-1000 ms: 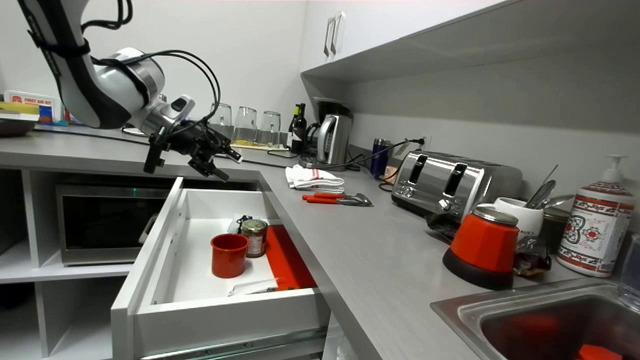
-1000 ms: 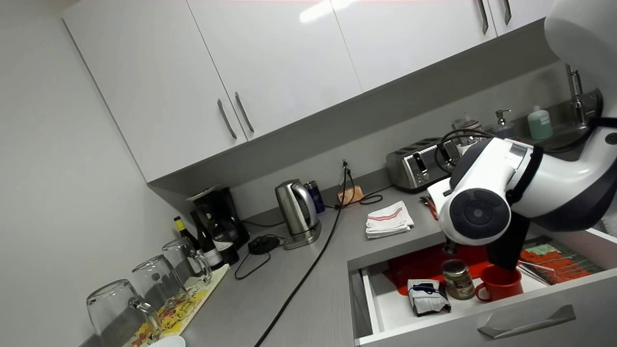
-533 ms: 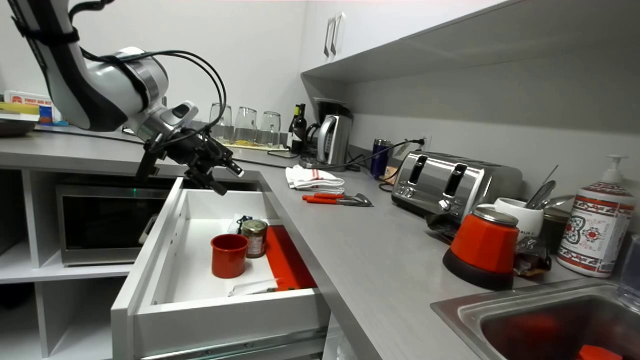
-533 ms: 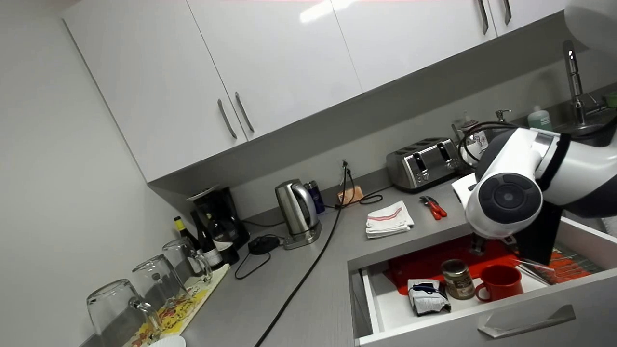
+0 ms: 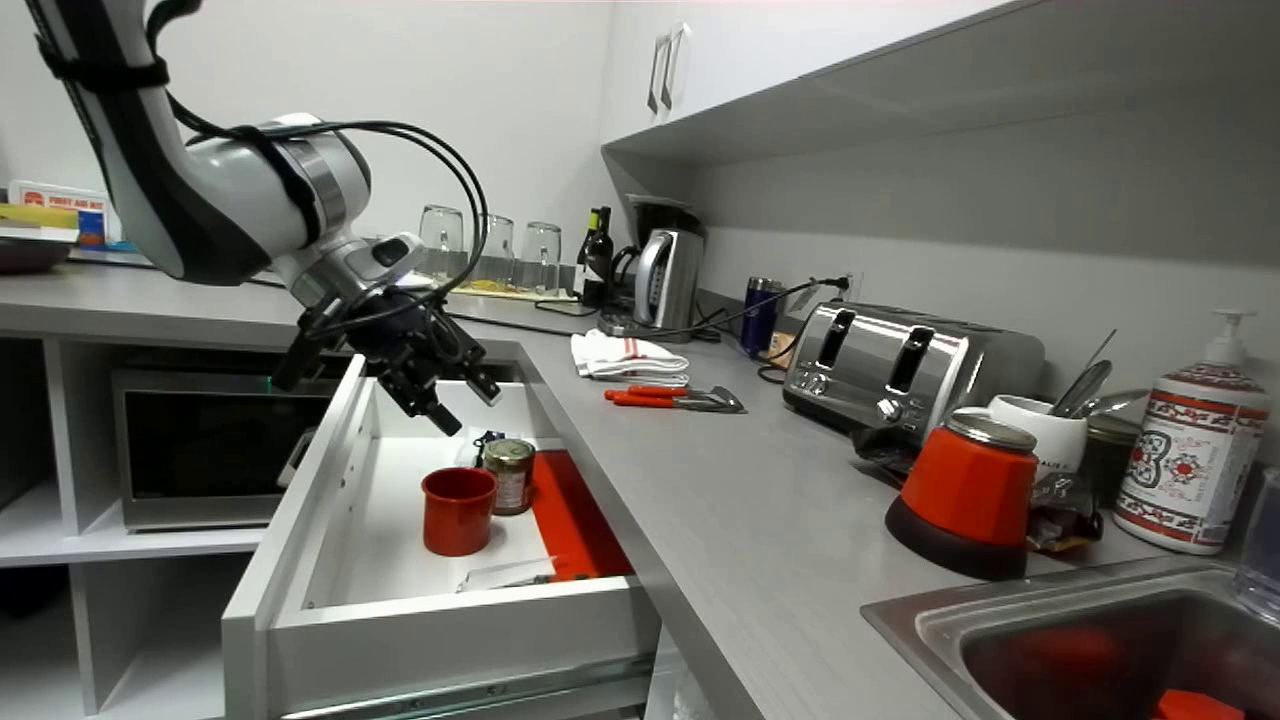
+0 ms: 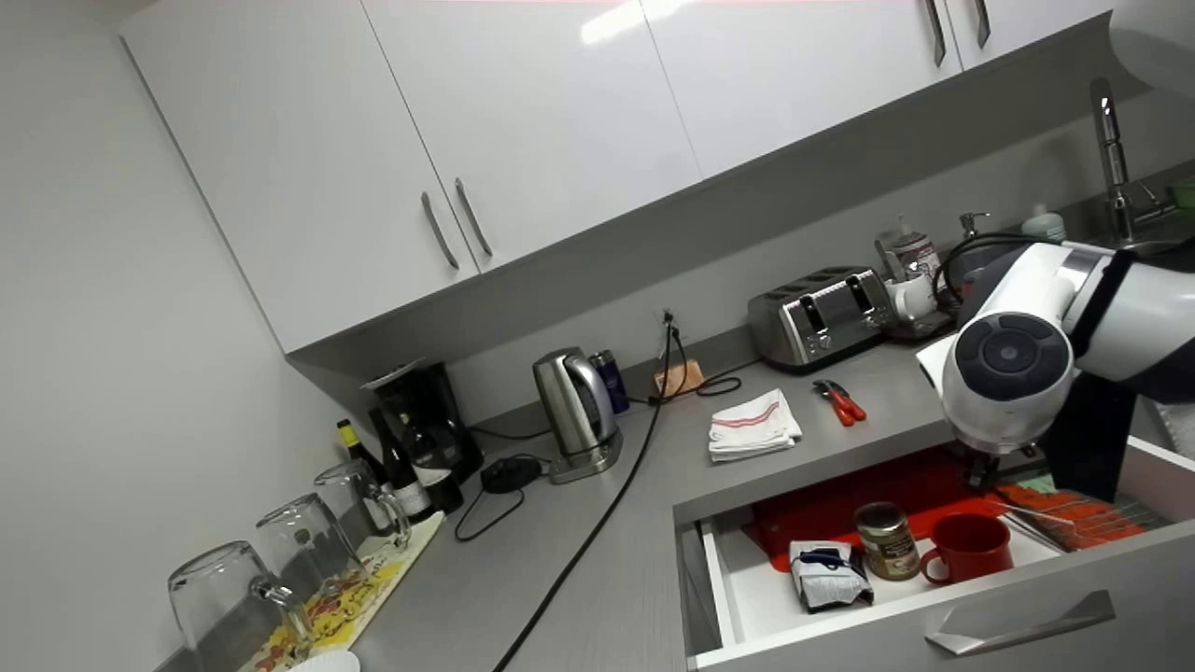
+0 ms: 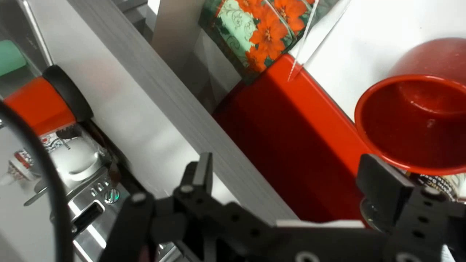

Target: Open the topmost drawer on the left side of the cabinet, remove the red cup from the drawer and place it on the countertop, close the open drawer

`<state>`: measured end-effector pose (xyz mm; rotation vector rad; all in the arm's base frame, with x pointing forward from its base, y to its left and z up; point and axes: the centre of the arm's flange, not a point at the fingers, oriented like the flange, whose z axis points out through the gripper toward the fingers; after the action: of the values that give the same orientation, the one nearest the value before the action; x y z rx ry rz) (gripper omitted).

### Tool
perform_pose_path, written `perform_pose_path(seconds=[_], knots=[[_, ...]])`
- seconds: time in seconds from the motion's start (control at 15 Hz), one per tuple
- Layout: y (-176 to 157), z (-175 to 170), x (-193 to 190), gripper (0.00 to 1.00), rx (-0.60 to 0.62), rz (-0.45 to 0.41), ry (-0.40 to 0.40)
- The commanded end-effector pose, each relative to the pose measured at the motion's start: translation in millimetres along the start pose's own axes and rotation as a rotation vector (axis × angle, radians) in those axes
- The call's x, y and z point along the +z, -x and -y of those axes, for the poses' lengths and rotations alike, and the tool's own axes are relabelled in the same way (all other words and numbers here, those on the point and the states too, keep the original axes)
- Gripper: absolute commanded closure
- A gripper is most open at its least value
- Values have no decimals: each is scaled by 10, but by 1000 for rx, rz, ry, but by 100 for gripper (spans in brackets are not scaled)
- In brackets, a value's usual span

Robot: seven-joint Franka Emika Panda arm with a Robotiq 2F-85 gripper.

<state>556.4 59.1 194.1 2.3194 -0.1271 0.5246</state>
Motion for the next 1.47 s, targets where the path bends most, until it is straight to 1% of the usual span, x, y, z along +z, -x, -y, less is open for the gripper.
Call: perform_pose_path(seconds=[0.0,0.2,0.67,1.0,1.4], knots=[[47,-115,134,0,-18,68,-94],[26,-125,286,0,-8,101,-132],[-70,-3,515,0,18,155,-183],[-251,112,678,0,46,176,-176],[-315,350,887,0,11,208,-164]])
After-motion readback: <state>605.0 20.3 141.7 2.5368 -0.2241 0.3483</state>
